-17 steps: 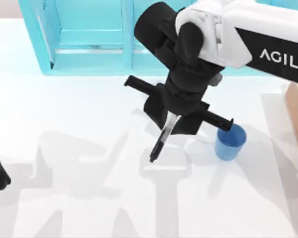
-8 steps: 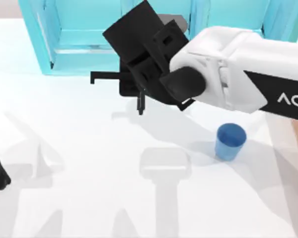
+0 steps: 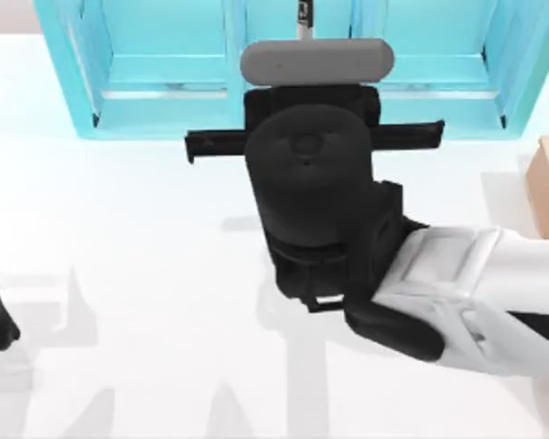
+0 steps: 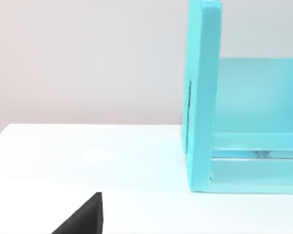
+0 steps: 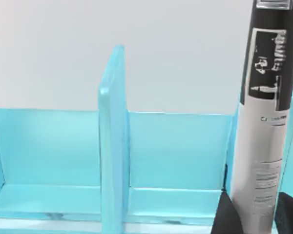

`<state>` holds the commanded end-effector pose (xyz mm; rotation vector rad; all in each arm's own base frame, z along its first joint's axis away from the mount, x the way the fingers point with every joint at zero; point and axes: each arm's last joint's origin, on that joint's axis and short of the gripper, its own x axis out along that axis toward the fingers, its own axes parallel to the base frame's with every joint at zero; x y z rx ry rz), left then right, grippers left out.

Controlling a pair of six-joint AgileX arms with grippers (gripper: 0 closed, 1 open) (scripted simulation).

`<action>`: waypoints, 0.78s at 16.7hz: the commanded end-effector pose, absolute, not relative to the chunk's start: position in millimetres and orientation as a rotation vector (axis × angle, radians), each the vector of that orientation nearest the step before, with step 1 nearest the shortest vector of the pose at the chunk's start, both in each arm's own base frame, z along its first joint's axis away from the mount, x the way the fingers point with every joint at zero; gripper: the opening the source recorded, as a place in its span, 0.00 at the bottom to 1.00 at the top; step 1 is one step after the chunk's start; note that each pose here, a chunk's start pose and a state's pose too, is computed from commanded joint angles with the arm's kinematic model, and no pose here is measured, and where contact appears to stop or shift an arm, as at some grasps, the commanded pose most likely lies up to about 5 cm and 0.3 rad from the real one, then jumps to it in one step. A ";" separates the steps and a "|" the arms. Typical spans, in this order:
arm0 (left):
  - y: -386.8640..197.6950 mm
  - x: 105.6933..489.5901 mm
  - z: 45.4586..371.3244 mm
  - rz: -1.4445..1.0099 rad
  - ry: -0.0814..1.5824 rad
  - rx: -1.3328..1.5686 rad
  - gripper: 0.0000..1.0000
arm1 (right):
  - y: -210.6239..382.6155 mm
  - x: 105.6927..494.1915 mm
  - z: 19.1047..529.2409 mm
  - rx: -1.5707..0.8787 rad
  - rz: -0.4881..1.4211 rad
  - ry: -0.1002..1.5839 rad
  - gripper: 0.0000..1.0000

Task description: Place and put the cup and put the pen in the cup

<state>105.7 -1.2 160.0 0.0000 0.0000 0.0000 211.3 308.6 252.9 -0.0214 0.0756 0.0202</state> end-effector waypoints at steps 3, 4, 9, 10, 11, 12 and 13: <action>-1.2 105.7 160.0 0.000 0.000 0.000 1.00 | 284.9 186.8 237.1 -0.008 -0.098 -0.013 0.00; -1.2 105.7 160.0 0.000 0.000 0.000 1.00 | 275.6 179.6 231.0 -0.006 -0.135 -0.027 0.00; -1.2 105.7 160.0 0.000 0.000 0.000 1.00 | 237.4 155.2 203.4 -0.010 -0.250 -0.041 0.00; -1.2 105.7 160.0 0.000 0.000 0.000 1.00 | 233.8 153.1 200.4 -0.009 -0.257 -0.041 0.00; -1.2 105.7 160.0 0.000 0.000 0.000 1.00 | 231.9 151.9 198.7 -0.008 -0.261 -0.041 0.00; -1.2 105.7 160.0 0.000 0.000 0.000 1.00 | 231.5 151.7 198.3 -0.008 -0.262 -0.040 0.00; -1.2 105.7 160.0 0.000 0.000 0.000 1.00 | 231.5 151.7 198.3 -0.008 -0.262 -0.040 0.00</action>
